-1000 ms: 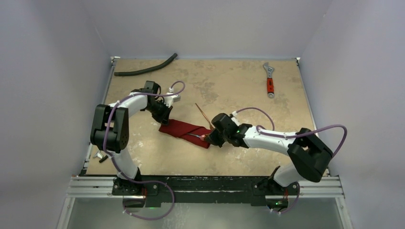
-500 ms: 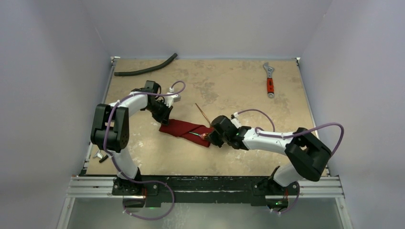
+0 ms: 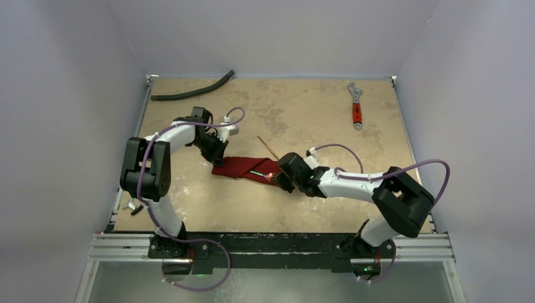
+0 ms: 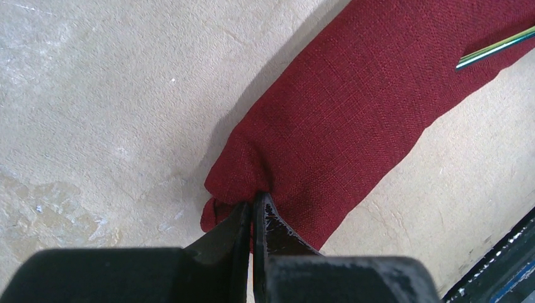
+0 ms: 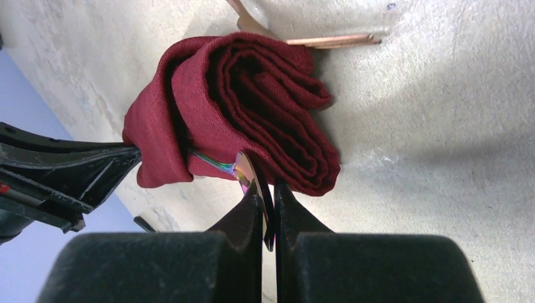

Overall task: Fold the napkin into a case and place the utensils inside
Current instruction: Insert the spoon into the folded napkin, then pick up the fork from the center of the board.

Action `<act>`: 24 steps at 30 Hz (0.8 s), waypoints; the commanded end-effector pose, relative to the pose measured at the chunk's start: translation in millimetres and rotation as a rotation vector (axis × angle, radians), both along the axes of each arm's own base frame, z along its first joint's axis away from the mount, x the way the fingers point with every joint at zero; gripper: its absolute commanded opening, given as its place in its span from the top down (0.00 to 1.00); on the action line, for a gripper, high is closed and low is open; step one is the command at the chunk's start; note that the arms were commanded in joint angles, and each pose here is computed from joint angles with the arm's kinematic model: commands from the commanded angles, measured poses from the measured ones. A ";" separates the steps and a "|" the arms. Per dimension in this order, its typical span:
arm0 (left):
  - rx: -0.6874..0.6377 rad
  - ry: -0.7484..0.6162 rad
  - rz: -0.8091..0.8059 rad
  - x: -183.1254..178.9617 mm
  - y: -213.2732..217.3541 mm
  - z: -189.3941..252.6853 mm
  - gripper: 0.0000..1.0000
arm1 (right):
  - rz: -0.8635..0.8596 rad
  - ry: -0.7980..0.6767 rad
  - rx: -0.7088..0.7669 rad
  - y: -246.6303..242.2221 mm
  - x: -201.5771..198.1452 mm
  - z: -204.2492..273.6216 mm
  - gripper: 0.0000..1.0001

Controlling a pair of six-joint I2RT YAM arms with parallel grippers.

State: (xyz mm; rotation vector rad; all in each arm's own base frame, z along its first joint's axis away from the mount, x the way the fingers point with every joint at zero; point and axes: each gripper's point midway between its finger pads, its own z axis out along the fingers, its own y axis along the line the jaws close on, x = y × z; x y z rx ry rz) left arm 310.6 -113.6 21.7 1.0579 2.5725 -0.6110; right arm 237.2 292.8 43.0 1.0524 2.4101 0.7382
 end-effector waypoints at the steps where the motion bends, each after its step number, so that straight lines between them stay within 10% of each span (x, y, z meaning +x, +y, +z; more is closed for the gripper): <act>1: -0.005 0.044 -0.034 -8.8 -0.3 -4.6 1.00 | -0.028 -0.052 -0.070 -6.9 15.0 2.1 0.87; 8: -0.007 0.037 -0.039 -6.1 -0.6 -0.7 1.00 | 0.082 -0.098 -0.121 -13.3 7.8 25.1 0.30; 24: -0.012 0.049 -0.045 -1.2 1.5 5.3 1.00 | 0.260 -0.156 -0.328 -114.3 40.8 27.5 0.31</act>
